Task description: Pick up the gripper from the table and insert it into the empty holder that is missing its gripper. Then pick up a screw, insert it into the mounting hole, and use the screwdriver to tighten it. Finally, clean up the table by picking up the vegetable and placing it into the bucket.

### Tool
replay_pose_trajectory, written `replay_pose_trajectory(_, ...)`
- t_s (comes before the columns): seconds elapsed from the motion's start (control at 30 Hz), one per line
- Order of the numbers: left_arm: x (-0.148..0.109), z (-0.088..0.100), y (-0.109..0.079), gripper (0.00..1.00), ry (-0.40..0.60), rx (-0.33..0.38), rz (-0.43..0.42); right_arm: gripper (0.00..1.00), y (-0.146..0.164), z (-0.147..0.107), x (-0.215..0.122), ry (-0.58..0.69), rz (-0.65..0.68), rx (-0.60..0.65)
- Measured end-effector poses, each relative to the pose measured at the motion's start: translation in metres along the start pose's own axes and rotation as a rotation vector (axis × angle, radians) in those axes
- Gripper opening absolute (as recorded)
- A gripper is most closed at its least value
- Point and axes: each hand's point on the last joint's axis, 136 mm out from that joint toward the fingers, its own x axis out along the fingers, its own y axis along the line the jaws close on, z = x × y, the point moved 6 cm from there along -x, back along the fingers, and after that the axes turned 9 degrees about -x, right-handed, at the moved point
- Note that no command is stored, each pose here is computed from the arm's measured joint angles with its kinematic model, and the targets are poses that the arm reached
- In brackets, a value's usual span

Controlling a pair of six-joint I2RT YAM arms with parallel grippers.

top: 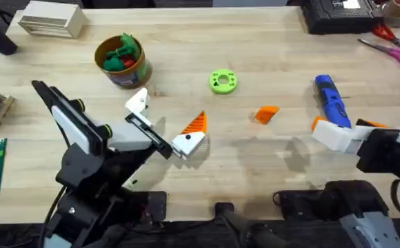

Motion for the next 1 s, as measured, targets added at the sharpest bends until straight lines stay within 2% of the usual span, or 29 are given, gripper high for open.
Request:
replay_pose_trajectory(0.8,0.0000,0.0001,0.0006,0.987,-0.001,-0.023,0.005,0.990,0.0000,0.0000,0.0000,0.000,0.000,0.000)
replay_pose_trajectory(1.0,-0.0002,0.0010,0.0062,0.987,-0.012,-0.022,0.055,0.988,0.0000,-0.0001,0.0000,0.000,0.000,0.000)
